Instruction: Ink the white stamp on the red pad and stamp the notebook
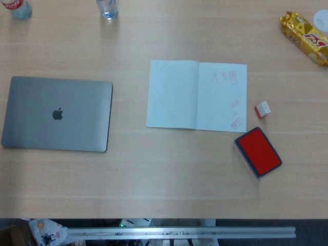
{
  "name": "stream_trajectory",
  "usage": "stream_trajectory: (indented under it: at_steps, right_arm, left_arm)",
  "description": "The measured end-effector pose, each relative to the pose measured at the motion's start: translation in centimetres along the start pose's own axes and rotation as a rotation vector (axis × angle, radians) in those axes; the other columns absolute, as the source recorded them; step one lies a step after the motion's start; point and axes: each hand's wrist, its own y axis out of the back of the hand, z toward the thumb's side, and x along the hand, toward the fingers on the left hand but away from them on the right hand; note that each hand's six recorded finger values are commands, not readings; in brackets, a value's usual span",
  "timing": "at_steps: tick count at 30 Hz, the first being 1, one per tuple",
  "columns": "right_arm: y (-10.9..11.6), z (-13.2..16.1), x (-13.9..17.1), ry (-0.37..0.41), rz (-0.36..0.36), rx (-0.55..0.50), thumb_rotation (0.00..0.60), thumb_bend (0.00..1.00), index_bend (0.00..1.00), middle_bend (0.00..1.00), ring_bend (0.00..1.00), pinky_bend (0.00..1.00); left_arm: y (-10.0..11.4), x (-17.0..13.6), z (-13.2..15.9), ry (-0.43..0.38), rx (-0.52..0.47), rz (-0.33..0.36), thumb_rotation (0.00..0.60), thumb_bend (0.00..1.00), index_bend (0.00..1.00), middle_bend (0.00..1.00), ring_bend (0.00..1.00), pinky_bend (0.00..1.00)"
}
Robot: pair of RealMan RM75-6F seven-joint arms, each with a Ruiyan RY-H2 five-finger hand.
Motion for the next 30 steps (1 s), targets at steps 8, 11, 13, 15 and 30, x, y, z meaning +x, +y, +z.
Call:
stream_trajectory:
  at_steps: [8,11,13,15,30]
  right_arm:
    - [0.0,0.4,-0.3,0.018,0.007,0.005,0.6,0.05,0.0,0.07,0.0,0.04]
    - [0.3,0.7,-0.4,0.031,0.003,0.01,0.6,0.05,0.0,0.09,0.0,0.04]
    - [0.4,1.1,-0.6,0.045,0.003,0.019,0.6,0.05,0.0,0.11,0.0,0.04]
    - [0.5,1.5,-0.8,0.059,0.008,0.026,0.6,0.05,0.0,0.12,0.0,0.04]
    - [-0.6,8.1,-4.7,0.236,0.101,0.087,0.6,0.05,0.06,0.12,0.0,0.04]
  left_arm:
    - [0.2,-0.1,0.2,-0.007,0.0,0.005,0.6,0.32,0.0,0.0,0.0,0.0]
    - [0.1,-0.1,0.2,-0.007,0.0,0.0,0.6,0.32,0.0,0.0,0.0,0.0]
    - [0.1,-0.1,0.2,-0.009,0.001,-0.004,0.6,0.32,0.0,0.0,0.0,0.0]
    - [0.1,0.0,0.2,-0.011,0.002,-0.007,0.6,0.32,0.0,0.0,0.0,0.0]
    - [0.0,0.0,0.3,-0.016,-0.005,-0.02,0.6,0.32,0.0,0.0,0.0,0.0]
